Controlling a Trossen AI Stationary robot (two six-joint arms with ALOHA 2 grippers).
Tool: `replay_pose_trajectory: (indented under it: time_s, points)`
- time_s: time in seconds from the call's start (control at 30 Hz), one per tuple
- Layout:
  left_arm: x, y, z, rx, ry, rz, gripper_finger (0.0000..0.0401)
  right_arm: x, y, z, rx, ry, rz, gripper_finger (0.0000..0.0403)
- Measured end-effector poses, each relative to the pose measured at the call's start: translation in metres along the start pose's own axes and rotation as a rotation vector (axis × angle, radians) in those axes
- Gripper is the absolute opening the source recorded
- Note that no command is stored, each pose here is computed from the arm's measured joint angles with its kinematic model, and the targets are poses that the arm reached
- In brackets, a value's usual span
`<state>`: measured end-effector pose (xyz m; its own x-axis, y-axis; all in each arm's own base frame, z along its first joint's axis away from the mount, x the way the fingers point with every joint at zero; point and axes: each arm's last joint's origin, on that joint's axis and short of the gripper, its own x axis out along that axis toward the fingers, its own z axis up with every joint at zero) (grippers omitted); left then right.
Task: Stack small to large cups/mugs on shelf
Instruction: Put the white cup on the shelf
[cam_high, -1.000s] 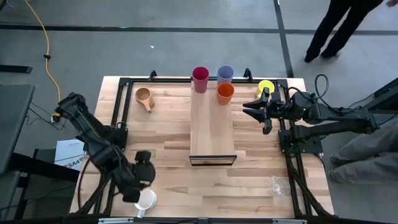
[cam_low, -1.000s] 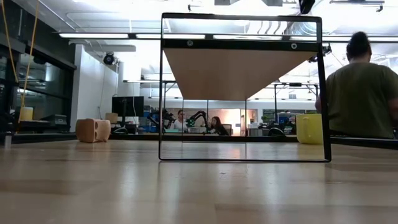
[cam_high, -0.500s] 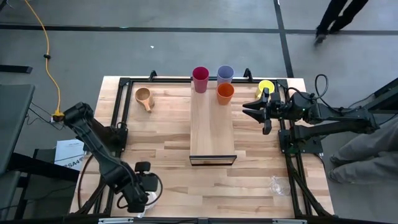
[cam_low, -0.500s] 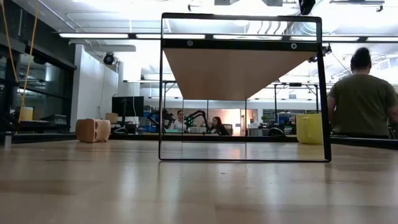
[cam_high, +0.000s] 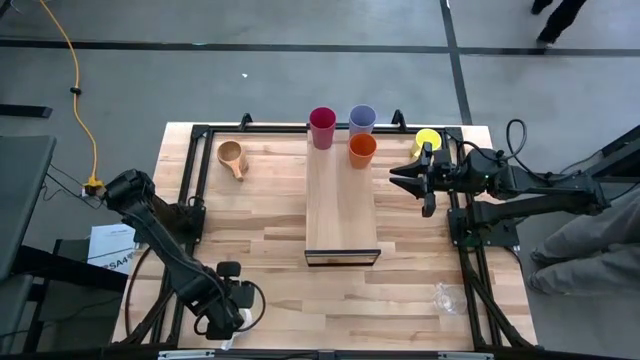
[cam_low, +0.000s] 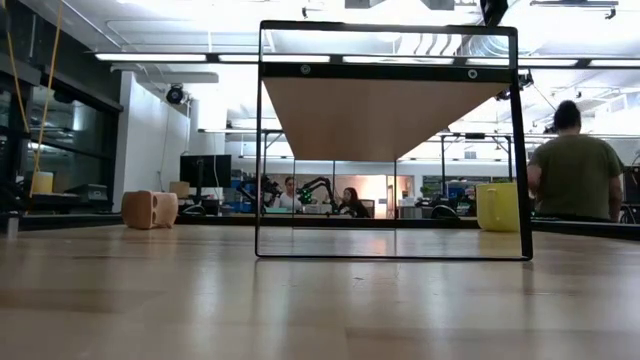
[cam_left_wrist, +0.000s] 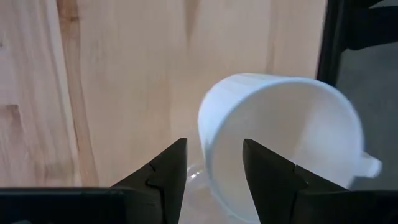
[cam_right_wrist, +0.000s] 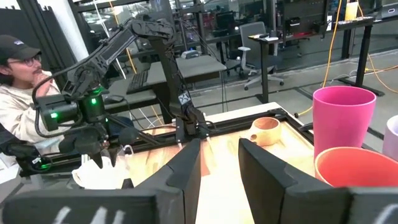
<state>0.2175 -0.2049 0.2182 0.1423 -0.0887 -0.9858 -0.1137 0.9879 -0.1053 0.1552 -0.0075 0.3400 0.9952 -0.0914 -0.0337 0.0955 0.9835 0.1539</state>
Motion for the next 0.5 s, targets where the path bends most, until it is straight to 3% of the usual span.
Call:
replay_pose_trajectory:
  time_s: [0.5]
  points:
    - [0.026,0.01,-0.009,-0.002,0.007,0.022,0.0133,0.0,0.0,0.0,0.0,0.001,0.0,0.0099]
